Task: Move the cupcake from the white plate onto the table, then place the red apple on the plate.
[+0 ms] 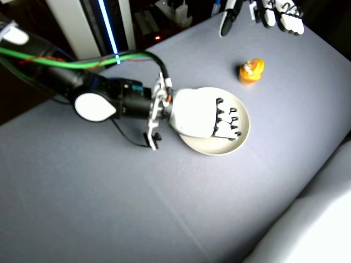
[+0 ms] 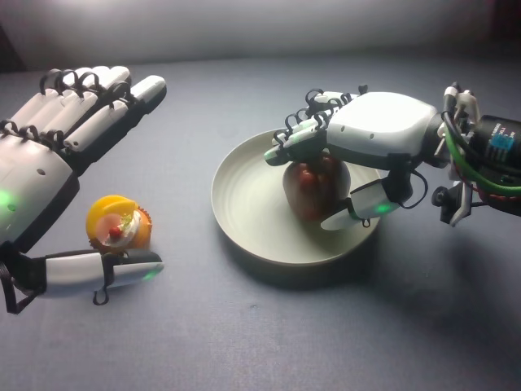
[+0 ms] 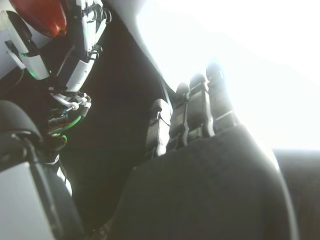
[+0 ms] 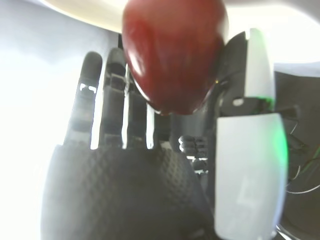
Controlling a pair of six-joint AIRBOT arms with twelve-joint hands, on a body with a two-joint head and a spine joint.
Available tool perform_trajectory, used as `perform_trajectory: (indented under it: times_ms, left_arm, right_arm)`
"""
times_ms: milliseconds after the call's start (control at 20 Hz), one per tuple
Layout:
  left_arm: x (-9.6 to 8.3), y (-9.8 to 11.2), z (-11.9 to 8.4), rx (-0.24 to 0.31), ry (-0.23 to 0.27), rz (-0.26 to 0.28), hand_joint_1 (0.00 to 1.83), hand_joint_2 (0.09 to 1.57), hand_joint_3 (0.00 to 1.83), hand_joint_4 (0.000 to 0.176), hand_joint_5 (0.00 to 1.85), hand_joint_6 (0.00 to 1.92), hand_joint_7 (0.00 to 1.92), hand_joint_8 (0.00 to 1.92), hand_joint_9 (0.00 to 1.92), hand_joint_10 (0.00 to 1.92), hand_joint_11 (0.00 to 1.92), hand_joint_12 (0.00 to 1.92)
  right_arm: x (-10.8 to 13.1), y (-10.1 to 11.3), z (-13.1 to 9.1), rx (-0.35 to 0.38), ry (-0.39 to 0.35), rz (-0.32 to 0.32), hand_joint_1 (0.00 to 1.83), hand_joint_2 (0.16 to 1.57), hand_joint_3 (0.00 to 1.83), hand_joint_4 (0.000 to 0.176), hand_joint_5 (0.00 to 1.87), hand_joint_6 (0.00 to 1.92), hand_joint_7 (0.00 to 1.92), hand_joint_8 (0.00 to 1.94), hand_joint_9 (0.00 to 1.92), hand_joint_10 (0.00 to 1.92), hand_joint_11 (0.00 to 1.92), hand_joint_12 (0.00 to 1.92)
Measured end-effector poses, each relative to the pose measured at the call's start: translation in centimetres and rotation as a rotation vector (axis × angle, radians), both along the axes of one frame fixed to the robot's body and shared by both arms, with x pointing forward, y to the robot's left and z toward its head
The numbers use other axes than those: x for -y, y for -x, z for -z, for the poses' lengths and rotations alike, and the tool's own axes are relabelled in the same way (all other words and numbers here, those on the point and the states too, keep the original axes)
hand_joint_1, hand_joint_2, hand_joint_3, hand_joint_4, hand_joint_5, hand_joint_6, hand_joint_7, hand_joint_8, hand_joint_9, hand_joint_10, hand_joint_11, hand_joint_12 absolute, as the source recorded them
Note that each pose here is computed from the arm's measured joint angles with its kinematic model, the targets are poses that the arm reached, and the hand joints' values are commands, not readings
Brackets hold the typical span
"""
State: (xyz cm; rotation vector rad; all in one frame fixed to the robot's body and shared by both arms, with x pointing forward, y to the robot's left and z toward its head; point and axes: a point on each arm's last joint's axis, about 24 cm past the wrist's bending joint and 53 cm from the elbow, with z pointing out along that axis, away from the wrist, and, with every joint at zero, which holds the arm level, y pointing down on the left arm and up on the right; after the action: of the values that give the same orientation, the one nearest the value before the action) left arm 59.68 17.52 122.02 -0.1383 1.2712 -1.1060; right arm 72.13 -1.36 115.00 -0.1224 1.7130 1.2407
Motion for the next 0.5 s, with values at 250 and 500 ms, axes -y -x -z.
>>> perform_trajectory:
  times_ms: [250, 500]
  left_arm:
    - [-0.04, 0.05, -0.15, 0.005, 0.005, -0.001, 0.83, 0.85, 0.0, 0.172, 0.02, 0.0, 0.02, 0.0, 0.0, 0.0, 0.0, 0.15]
    - [-0.04, 0.05, -0.14, 0.005, 0.005, -0.001, 0.84, 0.85, 0.0, 0.175, 0.02, 0.0, 0.01, 0.0, 0.0, 0.0, 0.0, 0.12]
  right_arm:
    - [0.47, -0.03, 0.19, -0.003, 0.003, 0.006, 1.09, 0.96, 0.0, 0.009, 0.43, 0.0, 0.34, 0.0, 0.32, 0.0, 0.0, 0.75]
    - [0.54, -0.03, 0.44, -0.008, 0.005, 0.008, 0.98, 0.9, 0.0, 0.163, 0.11, 0.0, 0.06, 0.0, 0.13, 0.0, 0.0, 0.72]
